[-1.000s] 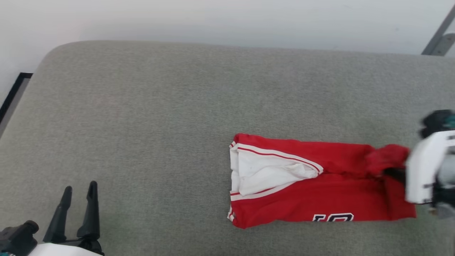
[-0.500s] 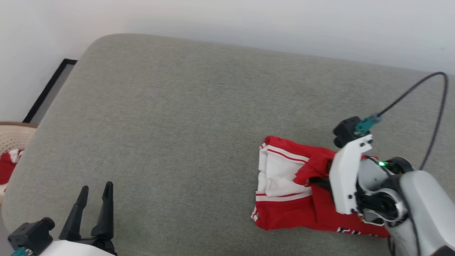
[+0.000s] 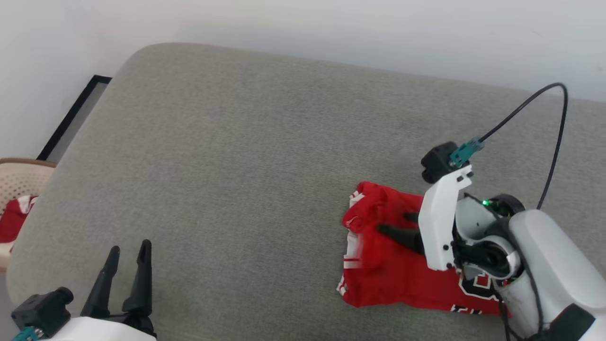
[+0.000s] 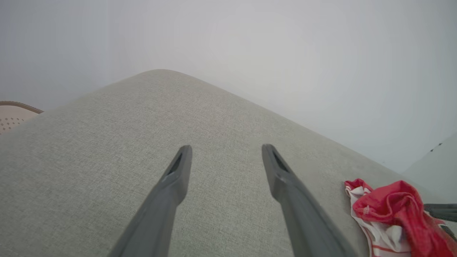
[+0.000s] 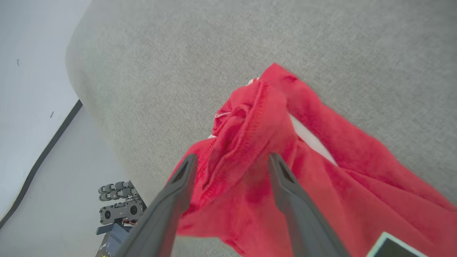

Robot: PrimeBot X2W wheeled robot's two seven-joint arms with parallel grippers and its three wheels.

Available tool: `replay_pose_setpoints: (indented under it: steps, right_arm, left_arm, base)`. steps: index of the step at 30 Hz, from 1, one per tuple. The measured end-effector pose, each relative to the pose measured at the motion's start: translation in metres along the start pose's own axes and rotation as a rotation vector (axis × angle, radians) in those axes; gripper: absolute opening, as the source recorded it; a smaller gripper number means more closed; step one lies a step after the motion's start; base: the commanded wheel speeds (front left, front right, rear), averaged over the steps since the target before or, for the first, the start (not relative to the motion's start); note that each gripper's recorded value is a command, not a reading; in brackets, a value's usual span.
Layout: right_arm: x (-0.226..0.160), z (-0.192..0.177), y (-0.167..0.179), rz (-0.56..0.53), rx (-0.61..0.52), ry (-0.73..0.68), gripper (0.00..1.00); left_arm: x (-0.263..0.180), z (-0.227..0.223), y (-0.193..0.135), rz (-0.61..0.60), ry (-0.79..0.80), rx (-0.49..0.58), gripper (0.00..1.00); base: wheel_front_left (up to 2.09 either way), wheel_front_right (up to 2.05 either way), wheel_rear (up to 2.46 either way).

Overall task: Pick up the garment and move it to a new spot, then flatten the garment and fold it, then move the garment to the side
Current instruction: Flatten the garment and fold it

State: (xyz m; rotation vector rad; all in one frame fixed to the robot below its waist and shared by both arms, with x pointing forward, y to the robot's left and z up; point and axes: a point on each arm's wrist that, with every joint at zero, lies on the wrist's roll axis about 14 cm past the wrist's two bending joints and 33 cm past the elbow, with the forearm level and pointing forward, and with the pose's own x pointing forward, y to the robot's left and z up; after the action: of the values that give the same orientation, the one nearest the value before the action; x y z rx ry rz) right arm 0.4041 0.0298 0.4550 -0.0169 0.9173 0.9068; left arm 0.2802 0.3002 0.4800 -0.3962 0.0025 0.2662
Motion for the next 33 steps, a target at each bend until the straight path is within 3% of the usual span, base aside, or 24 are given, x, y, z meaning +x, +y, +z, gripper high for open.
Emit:
replay_pose_setpoints:
  steps: [5,17,23,33]
  right_arm:
    - [-0.03,0.023,-0.011,-0.019,0.022,-0.129,1.0]
    - [-0.126,0.033,-0.073,-0.269,0.071,-0.502,1.0]
    - [-0.174,0.023,-0.087,-0.392,0.069,-0.716,1.0]
    - [-0.221,-0.02,-0.103,-0.557,0.066,-0.928,1.0]
  left_arm:
    - [0.01,0.003,-0.008,-0.035,-0.007,0.004,1.0]
    - [0.024,0.007,-0.032,-0.138,-0.012,0.05,1.0]
    - [0.021,0.009,-0.041,-0.184,-0.014,0.087,1.0]
    - [0.019,0.011,-0.049,-0.227,-0.018,0.136,1.0]
  base:
    - [0.0,0.0,0.0]
    - [0.0,0.0,0.0]
    - [0.0,0.0,0.0]
    - [0.0,0.0,0.0]
